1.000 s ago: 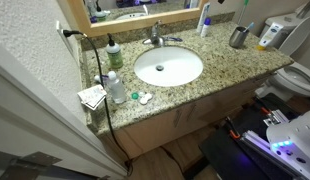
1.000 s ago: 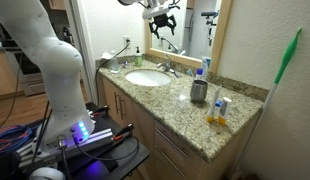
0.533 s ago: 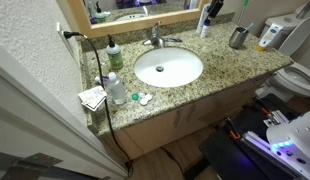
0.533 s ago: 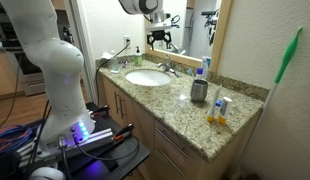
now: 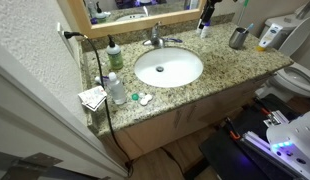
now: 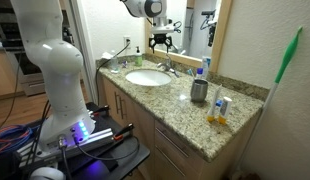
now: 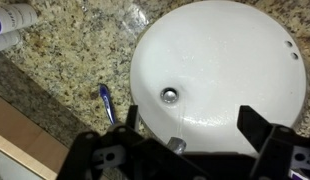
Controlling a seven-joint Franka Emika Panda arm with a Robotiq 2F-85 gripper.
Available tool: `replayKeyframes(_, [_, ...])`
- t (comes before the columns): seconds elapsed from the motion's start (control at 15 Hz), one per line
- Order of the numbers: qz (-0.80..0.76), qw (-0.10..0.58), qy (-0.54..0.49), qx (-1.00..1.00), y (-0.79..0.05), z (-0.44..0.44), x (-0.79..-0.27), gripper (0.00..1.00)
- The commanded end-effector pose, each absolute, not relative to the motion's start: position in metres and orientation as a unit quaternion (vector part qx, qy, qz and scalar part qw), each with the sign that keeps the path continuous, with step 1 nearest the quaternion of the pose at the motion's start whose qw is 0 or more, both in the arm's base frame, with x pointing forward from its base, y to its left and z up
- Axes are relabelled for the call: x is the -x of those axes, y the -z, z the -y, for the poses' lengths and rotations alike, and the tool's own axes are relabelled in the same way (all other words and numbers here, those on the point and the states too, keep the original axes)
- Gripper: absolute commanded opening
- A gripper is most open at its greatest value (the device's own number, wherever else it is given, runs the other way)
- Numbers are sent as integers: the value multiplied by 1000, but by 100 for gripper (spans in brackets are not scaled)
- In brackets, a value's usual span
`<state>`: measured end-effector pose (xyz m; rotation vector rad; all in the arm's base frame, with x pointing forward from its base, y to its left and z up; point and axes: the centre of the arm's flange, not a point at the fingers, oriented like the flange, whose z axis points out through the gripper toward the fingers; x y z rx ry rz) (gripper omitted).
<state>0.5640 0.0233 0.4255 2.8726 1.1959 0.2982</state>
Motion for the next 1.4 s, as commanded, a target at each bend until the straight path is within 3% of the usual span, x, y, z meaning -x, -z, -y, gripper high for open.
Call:
replayKeyframes(0.0, [-382,7,-76,-921,-404,-22,-588,100])
replayKeyframes(0.53, [-342,-10,-103,-934,-353,0,-705,100])
replayKeyframes(0.6, [-350,-2,-99,-931,-354,-1,-663,100])
replayKeyframes(1.33, [-409,24,-106,-906,-279,-3,-719,100])
